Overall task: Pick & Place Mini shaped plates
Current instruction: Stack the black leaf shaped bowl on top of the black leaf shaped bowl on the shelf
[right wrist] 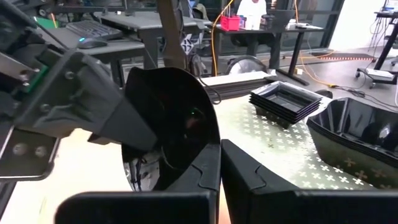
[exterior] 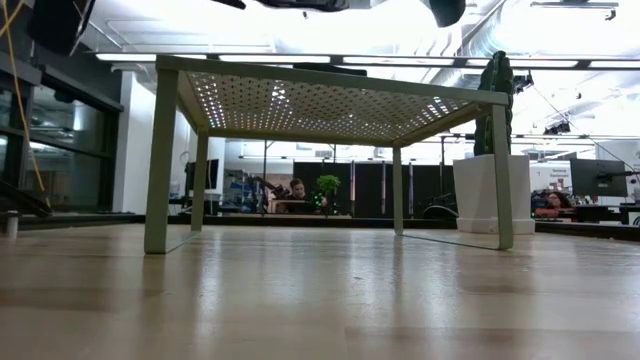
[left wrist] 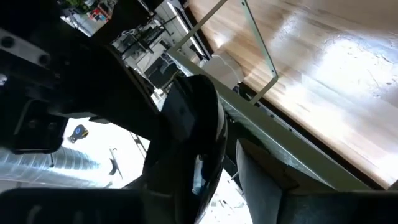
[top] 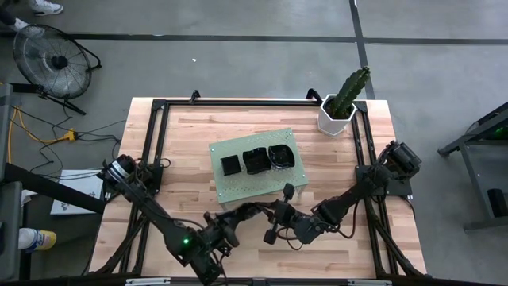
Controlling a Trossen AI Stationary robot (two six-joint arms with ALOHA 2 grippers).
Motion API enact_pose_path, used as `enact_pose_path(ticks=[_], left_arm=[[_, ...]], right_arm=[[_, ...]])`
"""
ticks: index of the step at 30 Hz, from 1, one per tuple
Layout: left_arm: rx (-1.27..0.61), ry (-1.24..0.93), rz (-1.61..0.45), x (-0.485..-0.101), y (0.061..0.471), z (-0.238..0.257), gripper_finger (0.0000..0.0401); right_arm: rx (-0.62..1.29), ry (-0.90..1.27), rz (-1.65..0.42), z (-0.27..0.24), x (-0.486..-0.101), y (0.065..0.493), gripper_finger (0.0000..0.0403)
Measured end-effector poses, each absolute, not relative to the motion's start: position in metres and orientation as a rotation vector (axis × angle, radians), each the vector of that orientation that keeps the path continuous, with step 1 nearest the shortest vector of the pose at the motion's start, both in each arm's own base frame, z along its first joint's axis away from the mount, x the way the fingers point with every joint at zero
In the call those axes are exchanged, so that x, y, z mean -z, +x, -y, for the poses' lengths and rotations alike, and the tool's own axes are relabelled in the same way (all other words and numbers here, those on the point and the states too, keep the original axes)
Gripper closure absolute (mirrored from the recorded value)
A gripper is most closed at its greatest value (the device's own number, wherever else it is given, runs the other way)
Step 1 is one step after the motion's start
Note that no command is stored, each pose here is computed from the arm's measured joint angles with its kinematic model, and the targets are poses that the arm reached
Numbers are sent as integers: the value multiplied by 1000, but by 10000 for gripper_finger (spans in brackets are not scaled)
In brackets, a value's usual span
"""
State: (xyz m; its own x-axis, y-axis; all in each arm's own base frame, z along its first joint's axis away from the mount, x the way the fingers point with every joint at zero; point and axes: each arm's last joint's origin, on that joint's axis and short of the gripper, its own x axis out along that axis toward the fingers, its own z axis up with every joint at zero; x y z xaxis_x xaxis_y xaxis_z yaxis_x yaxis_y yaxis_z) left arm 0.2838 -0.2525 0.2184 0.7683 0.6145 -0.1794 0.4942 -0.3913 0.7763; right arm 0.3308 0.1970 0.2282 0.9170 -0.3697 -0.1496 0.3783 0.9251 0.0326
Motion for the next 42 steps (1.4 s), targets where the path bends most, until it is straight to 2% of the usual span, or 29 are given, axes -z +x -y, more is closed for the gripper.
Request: enact_pose_path(ticks=[14,19,23,29,37,42], left_arm=[[-253,2158,-765,-220,258,273,283],[-356,2099,-690,-222,242,279,284],[-344,1843,-619,-231,225,268,296],[-284,1398,-724,-256,200,231,328],[-338,1134,-591,-293,158,207,385],[-359,892,-469,-288,117,166,396]], right_arm=[[443,14,-173,-189,-244,319,403],[463,-7,-208,-188,-251,306,403],[477,-15,-234,-190,-255,293,403],[475,-3,-262,-192,-259,277,403],[473,-12,-270,-193,-258,274,403],[472,-11,-270,-194,-258,274,403]])
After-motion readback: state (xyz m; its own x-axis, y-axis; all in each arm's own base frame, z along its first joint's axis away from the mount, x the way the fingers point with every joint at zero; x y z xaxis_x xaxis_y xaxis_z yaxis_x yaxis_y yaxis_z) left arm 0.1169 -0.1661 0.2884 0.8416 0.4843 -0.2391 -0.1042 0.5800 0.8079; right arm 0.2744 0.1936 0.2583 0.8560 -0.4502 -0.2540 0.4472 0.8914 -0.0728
